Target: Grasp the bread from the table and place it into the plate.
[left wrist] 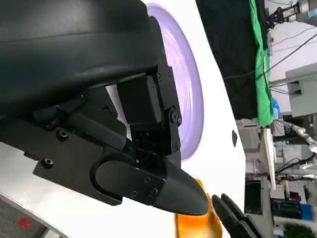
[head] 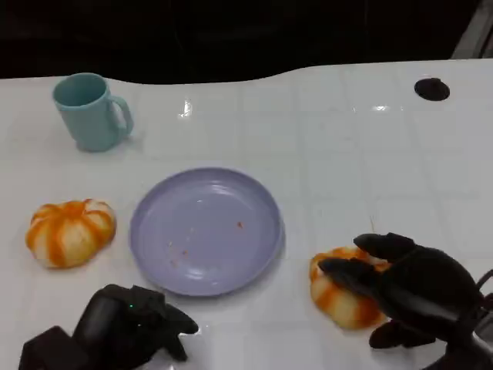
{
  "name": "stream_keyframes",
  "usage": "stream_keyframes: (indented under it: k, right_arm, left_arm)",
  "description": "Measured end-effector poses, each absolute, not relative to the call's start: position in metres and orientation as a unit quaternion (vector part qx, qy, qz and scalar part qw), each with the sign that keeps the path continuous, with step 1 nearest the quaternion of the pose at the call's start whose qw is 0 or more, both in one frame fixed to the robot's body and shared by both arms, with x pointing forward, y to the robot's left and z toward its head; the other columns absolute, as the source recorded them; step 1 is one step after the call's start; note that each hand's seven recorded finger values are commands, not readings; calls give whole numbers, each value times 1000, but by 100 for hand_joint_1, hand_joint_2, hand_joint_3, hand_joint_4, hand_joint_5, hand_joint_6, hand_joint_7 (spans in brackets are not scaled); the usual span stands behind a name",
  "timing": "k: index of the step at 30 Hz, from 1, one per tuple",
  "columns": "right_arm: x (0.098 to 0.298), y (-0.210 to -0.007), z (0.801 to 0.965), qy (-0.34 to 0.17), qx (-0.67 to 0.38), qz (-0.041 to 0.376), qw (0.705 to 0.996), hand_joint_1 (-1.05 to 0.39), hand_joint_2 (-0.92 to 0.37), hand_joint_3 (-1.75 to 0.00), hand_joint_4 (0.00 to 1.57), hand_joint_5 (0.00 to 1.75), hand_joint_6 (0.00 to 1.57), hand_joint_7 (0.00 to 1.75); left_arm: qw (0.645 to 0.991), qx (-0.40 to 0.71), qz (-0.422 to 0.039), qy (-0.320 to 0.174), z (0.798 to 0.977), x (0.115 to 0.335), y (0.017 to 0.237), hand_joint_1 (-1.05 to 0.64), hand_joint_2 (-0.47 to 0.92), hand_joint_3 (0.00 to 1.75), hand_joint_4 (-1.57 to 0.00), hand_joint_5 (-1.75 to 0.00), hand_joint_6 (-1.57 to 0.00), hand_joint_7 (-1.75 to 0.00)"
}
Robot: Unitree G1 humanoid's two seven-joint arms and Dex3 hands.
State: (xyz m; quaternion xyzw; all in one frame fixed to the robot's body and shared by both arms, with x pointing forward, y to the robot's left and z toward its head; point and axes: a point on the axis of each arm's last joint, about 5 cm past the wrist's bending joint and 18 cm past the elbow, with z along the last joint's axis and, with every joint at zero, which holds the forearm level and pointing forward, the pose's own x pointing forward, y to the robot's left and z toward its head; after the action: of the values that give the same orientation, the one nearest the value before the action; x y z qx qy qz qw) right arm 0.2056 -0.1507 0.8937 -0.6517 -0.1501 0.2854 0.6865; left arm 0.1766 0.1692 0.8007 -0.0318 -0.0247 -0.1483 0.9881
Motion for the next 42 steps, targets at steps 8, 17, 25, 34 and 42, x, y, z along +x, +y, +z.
stream_keyframes:
  k: [8, 17, 25, 34, 42]
  right_arm:
    - [219, -144, 881, -134, -655, 280, 689, -29, -92, -33, 75, 94, 90, 20]
    - [228, -142, 864, -189, -610, 220, 737, -33, -91, -59, 71, 175, 52, 158]
    - [226, -146, 851, -220, -581, 188, 760, -31, -84, -62, 75, 175, 50, 175]
    - [230, -140, 856, -255, -542, 160, 785, -25, -71, -79, 81, 175, 59, 175]
    - [248, -112, 881, -313, -481, 146, 806, -14, -43, -107, 92, 175, 67, 174]
  left_arm:
    - [989, -31, -145, -25, 801, 176, 169, -105, 92, 12, -130, -104, -151, -35]
    - [988, -31, -147, -28, 801, 176, 168, -105, 92, 12, -129, -104, -151, -35]
    - [988, -30, -147, -29, 802, 176, 168, -105, 92, 13, -129, -104, -151, -35]
    - [988, -29, -149, -28, 801, 175, 168, -105, 92, 12, -129, -104, -151, -36]
    - [988, -31, -149, -28, 801, 175, 166, -105, 92, 12, -129, -103, -151, -35]
